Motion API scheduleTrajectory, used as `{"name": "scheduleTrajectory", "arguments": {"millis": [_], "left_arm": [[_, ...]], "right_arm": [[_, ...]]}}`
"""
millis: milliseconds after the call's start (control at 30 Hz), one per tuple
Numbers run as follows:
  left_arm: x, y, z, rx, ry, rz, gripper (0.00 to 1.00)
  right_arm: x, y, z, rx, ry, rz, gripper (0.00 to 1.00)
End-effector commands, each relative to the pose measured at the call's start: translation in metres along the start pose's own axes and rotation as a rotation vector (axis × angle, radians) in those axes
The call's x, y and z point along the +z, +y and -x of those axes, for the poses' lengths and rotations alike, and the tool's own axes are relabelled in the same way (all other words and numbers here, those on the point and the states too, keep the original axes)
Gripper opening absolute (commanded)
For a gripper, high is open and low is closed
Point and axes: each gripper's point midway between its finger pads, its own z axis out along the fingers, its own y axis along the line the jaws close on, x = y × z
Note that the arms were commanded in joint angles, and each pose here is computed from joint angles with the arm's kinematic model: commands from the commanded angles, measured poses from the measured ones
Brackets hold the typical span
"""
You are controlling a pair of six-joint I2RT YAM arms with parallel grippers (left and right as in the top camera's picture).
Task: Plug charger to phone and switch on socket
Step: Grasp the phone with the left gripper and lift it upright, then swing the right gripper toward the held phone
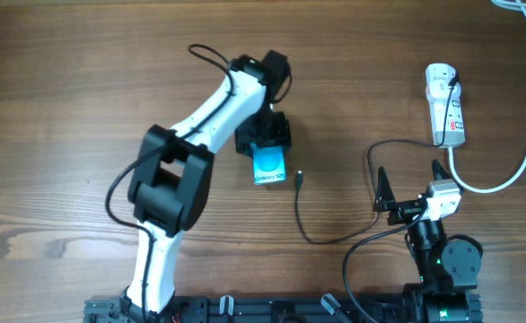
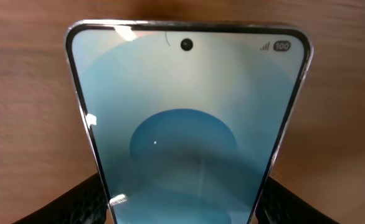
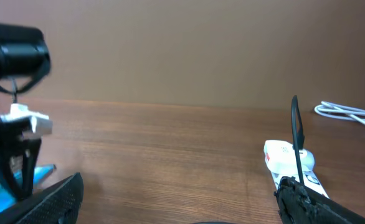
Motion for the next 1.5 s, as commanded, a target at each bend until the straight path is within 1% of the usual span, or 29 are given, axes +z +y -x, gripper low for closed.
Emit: {"name": "scheduleTrajectory", "arguments": {"millis": [0,67,100,200,300,400,467,533,733,900,1467], "left_arm": [[-0.069,-0.047,-0.019,-0.008,0.079,-0.392,0.73],[-0.089,-0.056,-0.025,-0.016,0.125,-0.520,0.73],[-0.105,-0.062,-0.028,-0.021,0.161,-0.620,0.72],[-0.142,-0.072,-0.034,-0.029,0.251,-0.843,0.73],[-0.172,-0.075,-0.035,-0.034,0.320,-1.014,0.72],[-0.190,-0.071,-0.032,-0.043,0.348,-1.108,0.72],[-0.207,-0.069,-0.031,-0.038,0.373,-1.197,0.68],[-0.220,-0.066,-0.030,-0.032,0.392,-1.262,0.68],[-0.225,-0.060,-0.025,-0.051,0.391,-1.284,0.69],[-0.226,-0.057,-0.024,-0.118,0.432,-1.273,0.69],[-0.231,-0.044,-0.014,-0.152,0.410,-1.288,0.67]], "right_arm": [[0.000,-0.001,0.002,-0.018,-0.007,-0.006,1.00],[0.000,-0.001,0.002,-0.018,-0.007,-0.006,1.00],[0.000,-0.001,0.002,-0.018,-0.007,-0.006,1.00],[0.000,-0.001,0.002,-0.018,-0.007,-0.006,1.00],[0.000,-0.001,0.002,-0.018,-0.007,-0.006,1.00],[0.000,-0.001,0.002,-0.018,-0.007,-0.006,1.00],[0.000,-0.001,0.002,-0.018,-0.007,-0.006,1.00],[0.000,-0.001,0.002,-0.018,-0.008,-0.006,1.00],[0.000,-0.001,0.002,-0.018,-0.007,-0.006,1.00],[0.000,-0.001,0.002,-0.018,-0.007,-0.006,1.00],[0.000,-0.001,0.002,-0.018,-0.008,-0.006,1.00]]}}
